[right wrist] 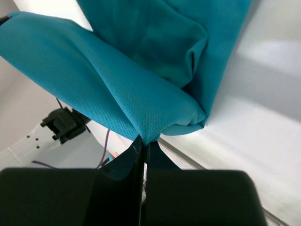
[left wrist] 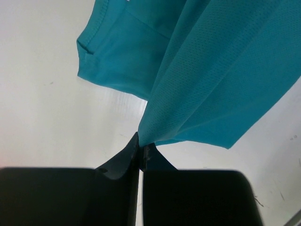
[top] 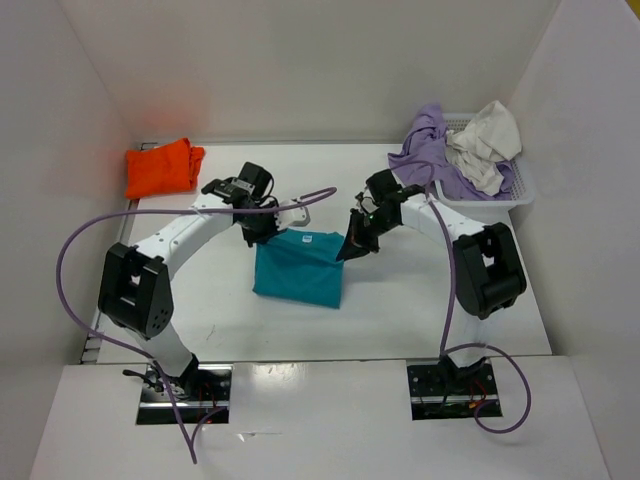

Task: Fold and stack the t-shirts
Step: Fold the long partially folded tshirt into a neat square

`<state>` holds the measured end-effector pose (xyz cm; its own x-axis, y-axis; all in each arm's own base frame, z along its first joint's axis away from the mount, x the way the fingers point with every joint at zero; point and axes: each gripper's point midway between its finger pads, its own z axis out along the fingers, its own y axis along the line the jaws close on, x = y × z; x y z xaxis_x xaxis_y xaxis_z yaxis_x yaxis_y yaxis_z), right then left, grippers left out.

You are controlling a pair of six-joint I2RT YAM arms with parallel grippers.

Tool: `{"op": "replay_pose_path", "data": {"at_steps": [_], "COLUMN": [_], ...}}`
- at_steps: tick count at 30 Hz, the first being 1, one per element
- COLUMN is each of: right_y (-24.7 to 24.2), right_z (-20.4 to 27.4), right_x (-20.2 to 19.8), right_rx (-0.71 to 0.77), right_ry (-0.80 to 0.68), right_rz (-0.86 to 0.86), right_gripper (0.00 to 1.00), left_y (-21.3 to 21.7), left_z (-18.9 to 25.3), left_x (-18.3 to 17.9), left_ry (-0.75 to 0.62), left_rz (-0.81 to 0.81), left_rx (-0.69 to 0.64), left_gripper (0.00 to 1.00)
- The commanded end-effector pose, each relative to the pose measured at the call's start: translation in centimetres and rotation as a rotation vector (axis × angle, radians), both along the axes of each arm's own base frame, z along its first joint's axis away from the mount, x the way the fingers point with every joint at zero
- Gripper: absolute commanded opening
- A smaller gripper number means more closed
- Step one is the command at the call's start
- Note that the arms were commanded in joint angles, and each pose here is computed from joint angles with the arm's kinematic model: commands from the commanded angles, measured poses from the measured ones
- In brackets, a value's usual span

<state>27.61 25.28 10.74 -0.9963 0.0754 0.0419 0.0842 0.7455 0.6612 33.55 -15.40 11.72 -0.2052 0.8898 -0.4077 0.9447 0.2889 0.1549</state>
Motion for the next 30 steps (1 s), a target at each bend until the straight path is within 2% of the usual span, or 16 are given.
{"op": "replay_pose_path", "data": {"at_steps": [1,2,4,7,9,10,12,16,20,23,25,26,27,30], "right_y": [-0.3,-0.5,-0.2,0.2,0.2,0.1,-0.3,-2.0,-3.8,-2.7,-1.8,-1.0,-0.7,0.3], "right_z": [0.3,0.4,0.3,-0.3,0.5,-0.5,0.5,0.3,1.5,2.1,1.5,1.4,0.7,0.0], "right_x": [2.8,3.3,4.5,7.7,11.0,12.0,15.1,17.8,16.5,14.2,13.1,12.5,12.1,11.1], "right_rx": [0.036,0.043,0.052,0.054,0.037,0.008,-0.012,-0.11,-0.191,-0.219,-0.229,-0.229,-0.237,-0.297], "right_ry": [-0.067,-0.067,-0.099,-0.153,-0.229,-0.231,-0.312,-0.397,-0.454,-0.488,-0.483,-0.497,-0.479,-0.495], "right_rz": [-0.014,-0.042,-0.064,-0.11,-0.154,-0.168,-0.212,-0.264,-0.317,-0.265,-0.216,-0.177,-0.163,-0.13], "right_gripper": [0.02,0.06,0.26,0.32,0.44,0.47,0.54,0.52,0.49,0.51,0.58,0.58,0.63,0.64], "left_y": [-1.3,-1.5,-1.7,-2.1,-1.2,-1.5,-0.6,-0.4,-0.2,0.2,0.2,-1.2,-1.4,-2.2], "left_z": [1.4,1.2,1.2,0.0,-1.5,-1.8,-3.1,-3.3,-2.5,0.5,0.9,1.2,0.7,-0.3], "left_x": [3.6,4.0,5.3,6.8,7.8,8.4,9.5,12.0,13.5,14.1,13.0,12.1,11.2,10.2], "left_ry": [-0.097,-0.1,-0.127,-0.137,-0.121,-0.132,-0.132,-0.196,-0.233,-0.251,-0.191,-0.144,-0.095,-0.024], "left_rz": [0.048,0.06,0.097,0.132,0.192,0.201,0.258,0.303,0.348,0.36,0.346,0.282,0.263,0.237], "left_rx": [-0.062,-0.07,-0.098,-0.101,-0.089,-0.1,-0.091,-0.126,-0.156,-0.239,-0.288,-0.342,-0.341,-0.369], "left_gripper": [0.0,0.01,0.03,0.08,0.24,0.32,0.39,0.46,0.53,0.54,0.58,0.59,0.6,0.61]}}
